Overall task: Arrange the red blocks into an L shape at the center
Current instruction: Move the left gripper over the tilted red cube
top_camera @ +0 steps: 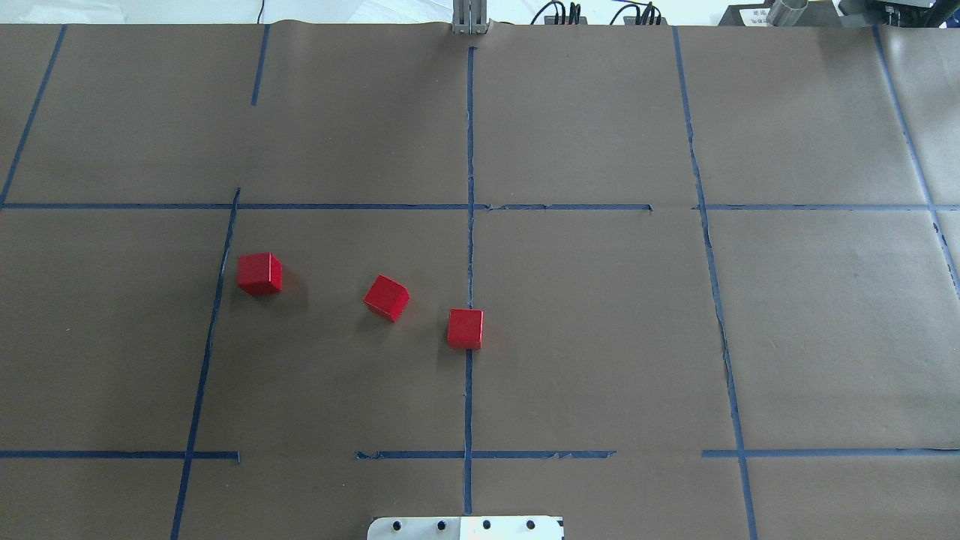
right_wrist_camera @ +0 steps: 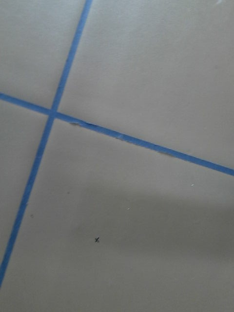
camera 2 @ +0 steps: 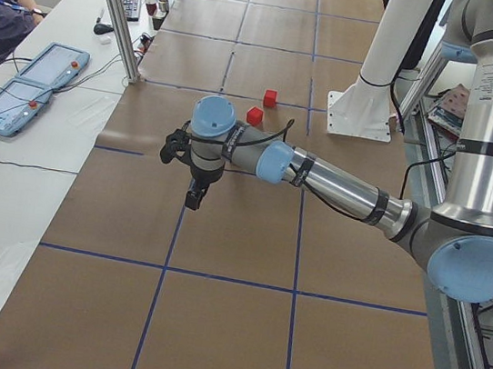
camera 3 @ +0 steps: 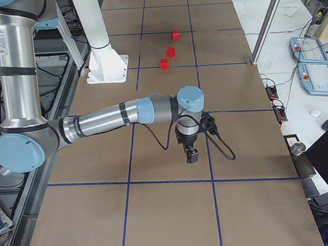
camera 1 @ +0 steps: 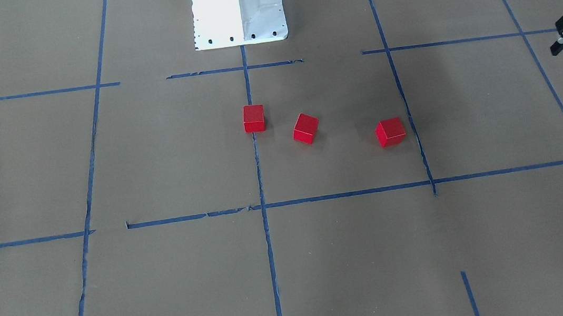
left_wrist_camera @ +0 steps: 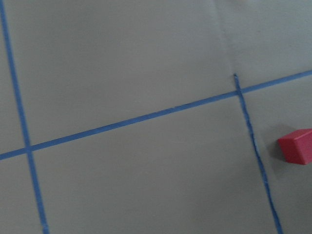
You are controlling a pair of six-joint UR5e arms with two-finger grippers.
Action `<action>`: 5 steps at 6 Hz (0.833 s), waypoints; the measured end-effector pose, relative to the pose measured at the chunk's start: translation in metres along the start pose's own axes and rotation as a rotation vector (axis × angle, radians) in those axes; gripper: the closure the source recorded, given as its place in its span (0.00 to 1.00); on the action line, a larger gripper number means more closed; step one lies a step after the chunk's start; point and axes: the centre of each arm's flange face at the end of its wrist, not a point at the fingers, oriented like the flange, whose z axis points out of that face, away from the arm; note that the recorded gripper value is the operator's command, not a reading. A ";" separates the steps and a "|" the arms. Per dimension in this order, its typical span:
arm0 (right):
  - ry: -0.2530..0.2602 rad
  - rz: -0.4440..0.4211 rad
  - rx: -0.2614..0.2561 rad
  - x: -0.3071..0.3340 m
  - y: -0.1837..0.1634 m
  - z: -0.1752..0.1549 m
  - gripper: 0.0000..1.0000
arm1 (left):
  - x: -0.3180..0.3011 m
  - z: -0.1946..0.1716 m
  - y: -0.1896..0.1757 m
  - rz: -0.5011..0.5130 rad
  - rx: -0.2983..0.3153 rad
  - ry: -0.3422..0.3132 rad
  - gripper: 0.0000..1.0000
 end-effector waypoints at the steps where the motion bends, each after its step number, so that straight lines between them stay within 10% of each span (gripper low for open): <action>1: -0.004 0.031 -0.012 0.007 0.023 0.005 0.00 | 0.072 0.020 -0.017 -0.012 -0.027 0.048 0.00; 5: -0.008 0.047 -0.017 0.009 0.033 0.008 0.00 | 0.320 0.150 -0.030 0.003 -0.040 -0.002 0.00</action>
